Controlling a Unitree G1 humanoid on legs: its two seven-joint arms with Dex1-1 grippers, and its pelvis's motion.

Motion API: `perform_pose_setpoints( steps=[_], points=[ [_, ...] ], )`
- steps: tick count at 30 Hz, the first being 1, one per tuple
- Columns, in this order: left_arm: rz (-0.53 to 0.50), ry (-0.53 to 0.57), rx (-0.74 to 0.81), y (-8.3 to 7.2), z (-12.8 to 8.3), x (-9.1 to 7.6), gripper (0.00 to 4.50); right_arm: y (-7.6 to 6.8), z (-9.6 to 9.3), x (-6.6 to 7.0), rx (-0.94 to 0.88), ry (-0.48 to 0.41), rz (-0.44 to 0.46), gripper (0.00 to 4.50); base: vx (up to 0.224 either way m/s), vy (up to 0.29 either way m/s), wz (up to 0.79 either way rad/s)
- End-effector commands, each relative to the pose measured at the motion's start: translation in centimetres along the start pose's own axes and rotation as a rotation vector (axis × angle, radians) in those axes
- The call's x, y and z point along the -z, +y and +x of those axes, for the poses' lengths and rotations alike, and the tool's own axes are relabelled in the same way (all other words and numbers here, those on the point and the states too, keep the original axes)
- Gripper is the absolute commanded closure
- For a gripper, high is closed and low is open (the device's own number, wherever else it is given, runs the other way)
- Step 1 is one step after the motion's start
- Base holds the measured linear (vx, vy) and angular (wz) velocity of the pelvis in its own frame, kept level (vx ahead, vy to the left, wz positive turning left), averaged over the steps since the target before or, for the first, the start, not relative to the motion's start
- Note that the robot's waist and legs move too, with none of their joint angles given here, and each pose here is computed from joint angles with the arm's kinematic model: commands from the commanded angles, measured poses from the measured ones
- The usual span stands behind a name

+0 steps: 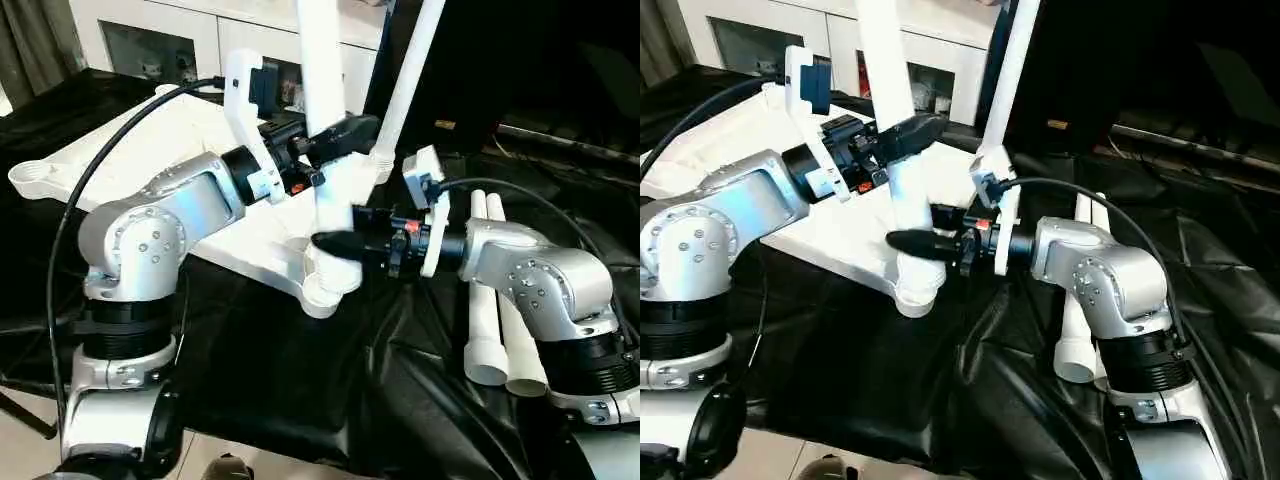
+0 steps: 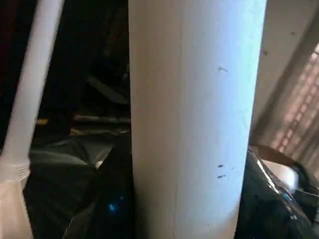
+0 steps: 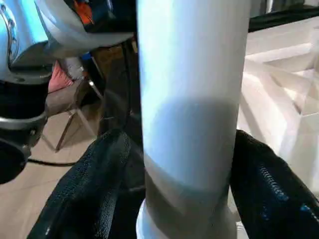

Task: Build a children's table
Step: Pick table leg

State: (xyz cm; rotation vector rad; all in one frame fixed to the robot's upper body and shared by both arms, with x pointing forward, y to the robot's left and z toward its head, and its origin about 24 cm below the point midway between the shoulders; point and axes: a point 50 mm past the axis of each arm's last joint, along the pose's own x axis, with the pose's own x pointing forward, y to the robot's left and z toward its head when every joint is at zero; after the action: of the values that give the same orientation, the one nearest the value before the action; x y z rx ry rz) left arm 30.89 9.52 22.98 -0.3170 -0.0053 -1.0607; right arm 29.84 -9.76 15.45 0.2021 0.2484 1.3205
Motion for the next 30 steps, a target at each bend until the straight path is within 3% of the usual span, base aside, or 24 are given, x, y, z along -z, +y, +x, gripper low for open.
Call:
perform_pose_setpoints(
  steps=[1, 10, 26, 30],
  points=[
    [0.046, 0.012, 0.070, -0.91, 0.32, -0.43, 2.66, 0.13, -0.11, -0.61, -0.024, 0.012, -0.016, 1.33, 0.000, 0.000, 0.00],
    [0.081, 0.058, 0.156, -1.17, 0.18, -0.25, 2.66, 0.39, 0.25, -0.99, -0.089, 0.018, -0.036, 1.33, 0.000, 0.000, 0.00],
    [0.094, 0.066, 0.195, -1.17, 0.13, -0.37, 2.66, 0.78, 0.39, -0.36, -0.154, 0.059, -0.038, 1.33, 0.000, 0.000, 0.00],
    [0.092, 0.061, 0.200, -1.27, 0.19, -0.44, 2.66, 0.83, 0.45, -0.23, -0.158, 0.058, -0.034, 1.73, 0.000, 0.000, 0.00]
  ],
)
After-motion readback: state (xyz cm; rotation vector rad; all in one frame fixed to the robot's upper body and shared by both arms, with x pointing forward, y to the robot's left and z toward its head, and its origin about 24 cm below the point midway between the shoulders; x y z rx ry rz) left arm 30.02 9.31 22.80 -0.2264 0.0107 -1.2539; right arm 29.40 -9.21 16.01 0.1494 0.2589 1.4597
